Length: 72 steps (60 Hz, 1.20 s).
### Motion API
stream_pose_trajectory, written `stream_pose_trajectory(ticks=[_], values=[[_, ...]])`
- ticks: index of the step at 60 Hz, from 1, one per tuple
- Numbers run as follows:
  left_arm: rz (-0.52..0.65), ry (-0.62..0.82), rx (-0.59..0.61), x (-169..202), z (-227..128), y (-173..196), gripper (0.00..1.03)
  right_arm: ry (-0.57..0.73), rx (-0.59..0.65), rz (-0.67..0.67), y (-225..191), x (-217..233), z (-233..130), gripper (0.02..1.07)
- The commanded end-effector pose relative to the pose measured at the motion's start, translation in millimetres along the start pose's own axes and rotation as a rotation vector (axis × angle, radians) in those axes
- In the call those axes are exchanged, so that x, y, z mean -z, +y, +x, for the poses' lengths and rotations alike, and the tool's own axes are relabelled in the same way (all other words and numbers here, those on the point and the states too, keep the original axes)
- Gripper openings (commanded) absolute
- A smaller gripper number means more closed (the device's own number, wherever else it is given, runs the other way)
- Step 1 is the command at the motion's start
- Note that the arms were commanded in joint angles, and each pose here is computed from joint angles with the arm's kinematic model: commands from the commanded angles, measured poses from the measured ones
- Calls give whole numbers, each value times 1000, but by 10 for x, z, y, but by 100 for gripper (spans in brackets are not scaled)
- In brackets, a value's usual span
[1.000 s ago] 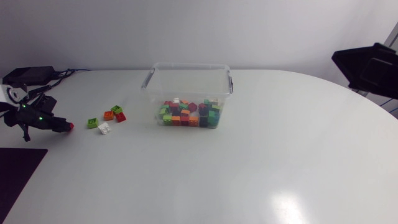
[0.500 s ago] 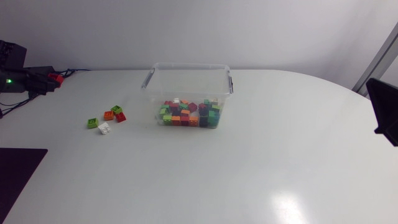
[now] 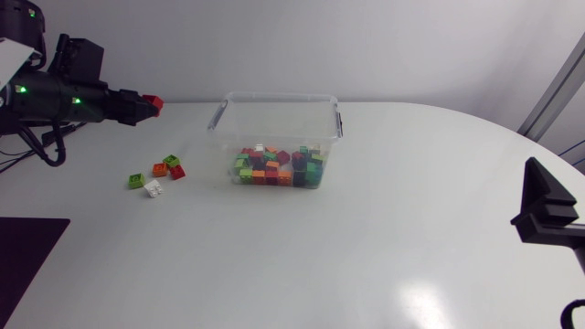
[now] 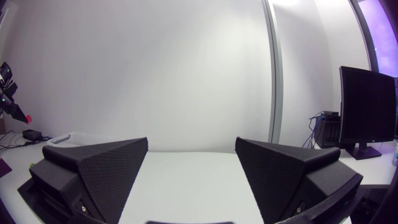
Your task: Place the duplo bricks in the container
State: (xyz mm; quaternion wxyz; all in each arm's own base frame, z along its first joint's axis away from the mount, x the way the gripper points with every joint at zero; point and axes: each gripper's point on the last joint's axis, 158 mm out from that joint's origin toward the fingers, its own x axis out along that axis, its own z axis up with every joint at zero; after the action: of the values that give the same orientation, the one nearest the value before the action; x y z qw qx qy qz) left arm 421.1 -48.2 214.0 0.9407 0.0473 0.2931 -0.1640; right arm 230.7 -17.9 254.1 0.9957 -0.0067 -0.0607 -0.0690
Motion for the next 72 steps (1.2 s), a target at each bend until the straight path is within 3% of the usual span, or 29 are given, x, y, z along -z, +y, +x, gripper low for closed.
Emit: stream_pose_trajectory(ticks=[1, 18, 37, 46, 72], values=[[-6, -45, 4, -214, 34, -99, 36, -11, -4, -24, 23, 137, 37, 103], [31, -87, 27, -472, 447, -471, 37, -97, -38, -9, 129, 366, 96, 103], [67, -110, 64, -650, 832, -754, 38, 5, -75, -14, 214, 642, 101, 103], [91, -100, 86, -631, 1037, -938, 38, 136, -70, -77, 188, 976, 83, 103], [129, 25, 104, -326, 1688, -1098, 43, 136, -72, -81, 186, 977, 84, 103]])
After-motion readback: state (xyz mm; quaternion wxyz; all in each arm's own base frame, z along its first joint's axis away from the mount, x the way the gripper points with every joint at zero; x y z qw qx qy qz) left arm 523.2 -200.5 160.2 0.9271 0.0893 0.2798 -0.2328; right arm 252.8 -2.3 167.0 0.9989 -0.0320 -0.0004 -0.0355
